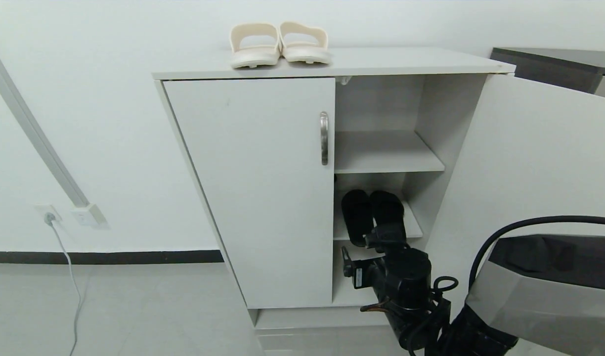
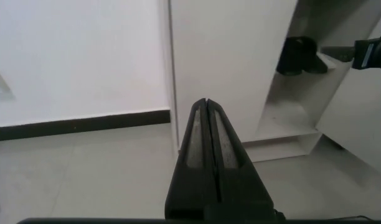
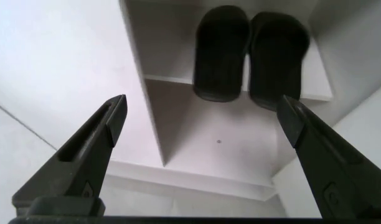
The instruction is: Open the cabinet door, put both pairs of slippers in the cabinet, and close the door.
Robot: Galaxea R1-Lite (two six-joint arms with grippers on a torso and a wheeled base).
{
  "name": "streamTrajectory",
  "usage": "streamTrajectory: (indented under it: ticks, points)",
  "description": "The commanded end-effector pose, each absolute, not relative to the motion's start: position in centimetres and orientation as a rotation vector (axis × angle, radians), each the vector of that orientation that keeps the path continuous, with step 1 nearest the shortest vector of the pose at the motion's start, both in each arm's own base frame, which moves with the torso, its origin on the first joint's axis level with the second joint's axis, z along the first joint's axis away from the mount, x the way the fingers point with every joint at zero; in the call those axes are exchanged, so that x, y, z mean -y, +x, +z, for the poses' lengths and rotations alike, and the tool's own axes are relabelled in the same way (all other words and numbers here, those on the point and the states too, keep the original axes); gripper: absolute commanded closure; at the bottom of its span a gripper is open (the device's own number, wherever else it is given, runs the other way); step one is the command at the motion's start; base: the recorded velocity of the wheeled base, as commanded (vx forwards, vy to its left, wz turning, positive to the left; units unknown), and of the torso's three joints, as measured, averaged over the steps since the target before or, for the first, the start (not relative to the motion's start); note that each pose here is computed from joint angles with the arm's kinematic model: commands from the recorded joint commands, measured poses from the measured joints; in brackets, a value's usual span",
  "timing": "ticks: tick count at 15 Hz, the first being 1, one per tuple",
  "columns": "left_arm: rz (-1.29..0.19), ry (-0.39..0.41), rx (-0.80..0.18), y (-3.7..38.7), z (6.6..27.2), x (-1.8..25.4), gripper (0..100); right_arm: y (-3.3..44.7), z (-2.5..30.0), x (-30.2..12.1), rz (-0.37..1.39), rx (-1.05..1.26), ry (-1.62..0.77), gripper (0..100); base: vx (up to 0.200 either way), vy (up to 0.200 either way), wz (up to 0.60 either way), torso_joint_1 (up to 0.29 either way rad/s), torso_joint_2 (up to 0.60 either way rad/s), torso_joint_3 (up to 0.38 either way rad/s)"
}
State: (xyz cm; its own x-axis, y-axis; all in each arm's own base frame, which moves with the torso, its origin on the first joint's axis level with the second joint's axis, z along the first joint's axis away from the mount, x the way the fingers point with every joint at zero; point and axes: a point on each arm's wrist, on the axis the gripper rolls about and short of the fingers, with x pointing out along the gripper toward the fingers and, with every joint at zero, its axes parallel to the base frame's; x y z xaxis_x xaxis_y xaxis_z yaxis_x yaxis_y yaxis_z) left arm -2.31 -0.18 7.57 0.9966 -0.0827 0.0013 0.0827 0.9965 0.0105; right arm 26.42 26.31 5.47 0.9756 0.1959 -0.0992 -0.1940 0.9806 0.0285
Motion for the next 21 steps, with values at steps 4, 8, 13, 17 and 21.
streamTrajectory:
  ticks: [4,8,13,17,21]
  points:
    - [-0.083,0.011,0.000,-2.3,7.6,0.2,100,26.4,5.3,-26.3,0.196,-0.105,0.016,0,0.000,0.200,0.00,0.001,0.00,0.002]
    - [-0.083,0.011,0.000,-2.3,7.6,0.2,100,26.5,5.3,-26.3,0.196,-0.104,0.018,0,0.000,0.200,0.00,0.004,0.00,0.002]
    - [-0.083,0.011,0.000,-2.3,7.6,0.2,100,26.0,5.1,-25.8,0.194,-0.100,0.019,0,0.000,0.040,0.00,0.000,0.00,0.000]
    - [-0.083,0.011,0.000,-2.3,7.6,0.2,100,26.0,4.9,-25.3,0.190,-0.080,-0.028,0,0.000,0.000,0.00,0.000,0.00,0.000]
    - [-0.083,0.011,0.000,-2.3,7.6,0.2,100,25.9,4.8,-25.3,0.192,-0.077,-0.027,0,0.000,0.000,0.00,0.000,0.00,0.000]
